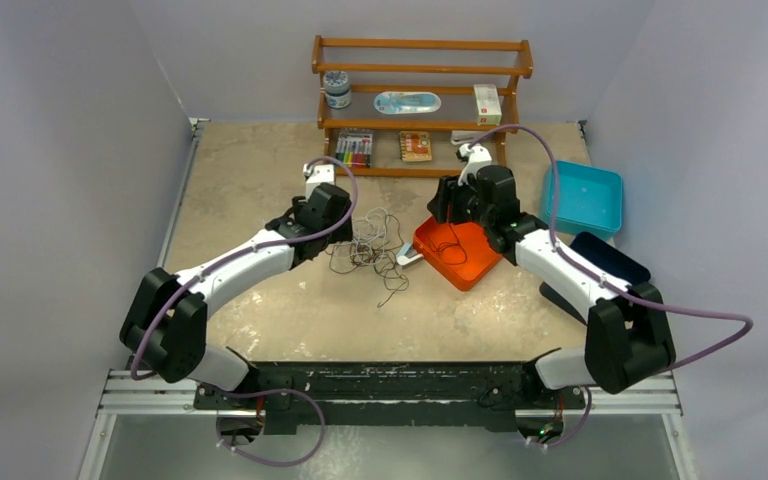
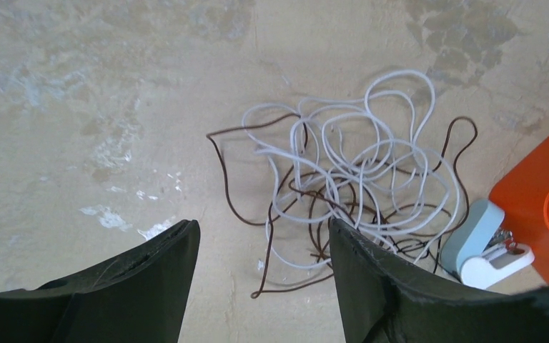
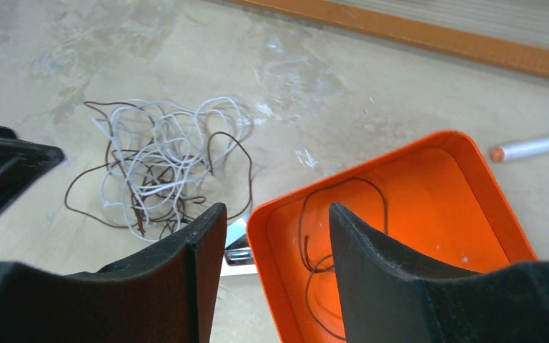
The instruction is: Untangle the cables
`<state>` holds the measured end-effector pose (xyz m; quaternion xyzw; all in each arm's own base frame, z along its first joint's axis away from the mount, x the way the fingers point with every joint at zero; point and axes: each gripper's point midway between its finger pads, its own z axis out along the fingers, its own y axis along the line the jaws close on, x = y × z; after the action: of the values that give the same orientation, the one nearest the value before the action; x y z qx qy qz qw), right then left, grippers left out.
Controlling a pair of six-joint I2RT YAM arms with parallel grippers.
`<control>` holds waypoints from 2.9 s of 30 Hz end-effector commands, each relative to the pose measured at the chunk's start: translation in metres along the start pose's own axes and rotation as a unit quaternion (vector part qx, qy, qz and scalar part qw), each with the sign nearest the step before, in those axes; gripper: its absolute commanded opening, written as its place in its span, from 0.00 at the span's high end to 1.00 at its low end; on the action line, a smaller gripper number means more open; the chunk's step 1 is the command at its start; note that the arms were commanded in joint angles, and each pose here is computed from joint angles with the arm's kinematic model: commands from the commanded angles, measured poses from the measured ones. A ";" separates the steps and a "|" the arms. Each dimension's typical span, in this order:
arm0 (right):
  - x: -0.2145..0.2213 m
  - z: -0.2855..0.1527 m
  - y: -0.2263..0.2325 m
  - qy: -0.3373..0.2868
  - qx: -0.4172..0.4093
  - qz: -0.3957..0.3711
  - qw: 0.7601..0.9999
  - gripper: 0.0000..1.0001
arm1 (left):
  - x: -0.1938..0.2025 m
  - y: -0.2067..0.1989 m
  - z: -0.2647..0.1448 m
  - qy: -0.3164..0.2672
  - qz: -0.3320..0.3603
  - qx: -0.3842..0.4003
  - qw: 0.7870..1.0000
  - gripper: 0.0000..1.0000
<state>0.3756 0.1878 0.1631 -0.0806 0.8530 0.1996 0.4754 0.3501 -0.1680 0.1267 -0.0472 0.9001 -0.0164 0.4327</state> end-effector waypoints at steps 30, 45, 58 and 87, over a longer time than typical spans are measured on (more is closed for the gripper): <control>-0.038 -0.025 0.072 -0.086 -0.190 -0.111 0.972 0.42 | 0.057 0.004 0.036 0.027 -0.031 0.003 0.999 0.94; -0.093 -0.051 0.068 -0.254 -0.163 0.003 0.953 0.37 | -0.043 0.017 -0.038 -0.054 0.007 -0.008 0.998 1.00; -0.091 -0.041 0.075 -0.246 -0.182 -0.056 0.951 0.33 | -0.138 0.007 -0.118 -0.152 -0.007 0.056 0.987 1.00; -0.102 -0.012 0.238 -0.294 -0.382 -0.245 0.841 0.23 | -0.254 0.003 -0.204 -0.271 -0.035 0.079 0.959 1.00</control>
<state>0.3346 0.3839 0.2754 -0.3765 0.5473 0.4123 0.6235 0.3495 -0.1501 0.4199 -0.0369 0.7670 -0.0870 0.6346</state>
